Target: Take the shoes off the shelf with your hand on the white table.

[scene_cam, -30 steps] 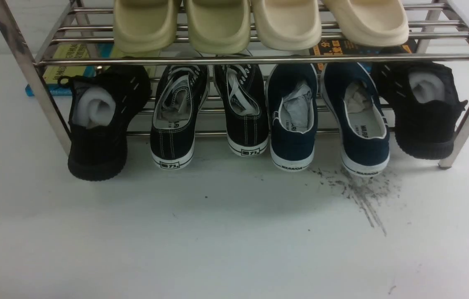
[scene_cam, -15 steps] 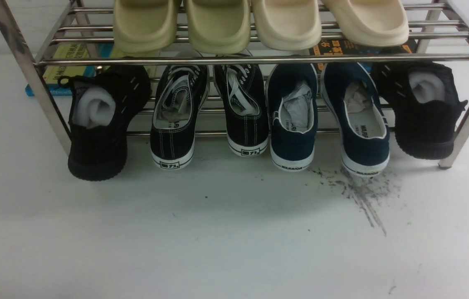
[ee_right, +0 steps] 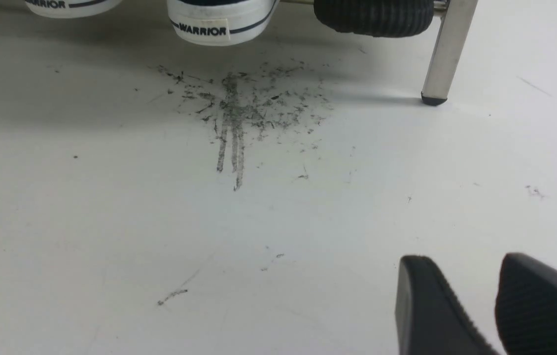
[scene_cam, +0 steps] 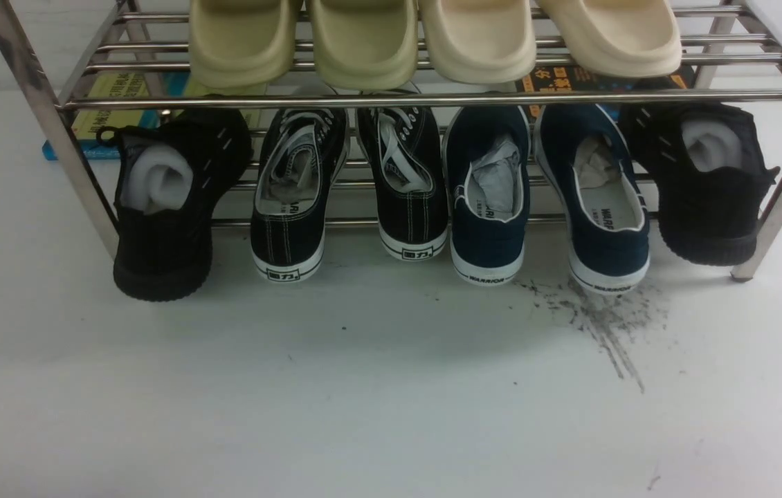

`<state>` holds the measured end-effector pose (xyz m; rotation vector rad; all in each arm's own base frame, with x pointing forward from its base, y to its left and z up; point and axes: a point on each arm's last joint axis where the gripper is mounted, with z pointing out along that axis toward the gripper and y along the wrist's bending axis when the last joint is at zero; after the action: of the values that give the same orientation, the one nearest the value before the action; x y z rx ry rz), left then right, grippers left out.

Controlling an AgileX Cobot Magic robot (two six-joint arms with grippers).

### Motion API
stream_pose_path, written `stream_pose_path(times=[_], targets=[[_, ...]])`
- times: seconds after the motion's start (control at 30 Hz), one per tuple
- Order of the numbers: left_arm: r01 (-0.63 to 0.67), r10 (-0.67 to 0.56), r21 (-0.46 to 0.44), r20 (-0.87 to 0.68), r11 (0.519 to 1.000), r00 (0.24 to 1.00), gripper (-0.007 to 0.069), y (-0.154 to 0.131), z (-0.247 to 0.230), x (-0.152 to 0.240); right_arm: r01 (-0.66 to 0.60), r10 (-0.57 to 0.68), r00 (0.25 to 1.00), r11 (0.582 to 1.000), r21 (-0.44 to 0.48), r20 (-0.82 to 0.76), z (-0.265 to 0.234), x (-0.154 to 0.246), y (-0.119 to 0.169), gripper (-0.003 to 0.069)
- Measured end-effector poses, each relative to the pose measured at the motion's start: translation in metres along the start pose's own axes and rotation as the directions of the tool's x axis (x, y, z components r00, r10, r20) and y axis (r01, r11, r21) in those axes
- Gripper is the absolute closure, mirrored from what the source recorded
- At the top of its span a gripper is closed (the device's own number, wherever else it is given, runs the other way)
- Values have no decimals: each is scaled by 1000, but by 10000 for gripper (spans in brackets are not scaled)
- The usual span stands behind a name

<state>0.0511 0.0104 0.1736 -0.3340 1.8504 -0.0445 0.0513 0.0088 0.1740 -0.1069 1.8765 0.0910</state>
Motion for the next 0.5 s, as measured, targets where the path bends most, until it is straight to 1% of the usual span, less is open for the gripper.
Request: stream_pose_path(times=[0.37, 0.43, 0.47, 0.5], targets=[[0, 0, 0, 0, 1000, 1000, 384, 0, 0, 0, -6, 6, 1000, 1000, -3, 0, 0, 0, 0, 420], [0, 0, 0, 0, 1000, 1000, 384, 0, 0, 0, -110, 110, 994, 993, -31, 7, 0, -1, 3, 420], [0, 0, 0, 0, 1000, 1000, 384, 0, 0, 0, -208, 209, 978, 976, -58, 5, 0, -2, 5, 420], [0, 0, 0, 0, 1000, 1000, 384, 0, 0, 0, -302, 302, 953, 950, -84, -5, 0, -2, 7, 420]])
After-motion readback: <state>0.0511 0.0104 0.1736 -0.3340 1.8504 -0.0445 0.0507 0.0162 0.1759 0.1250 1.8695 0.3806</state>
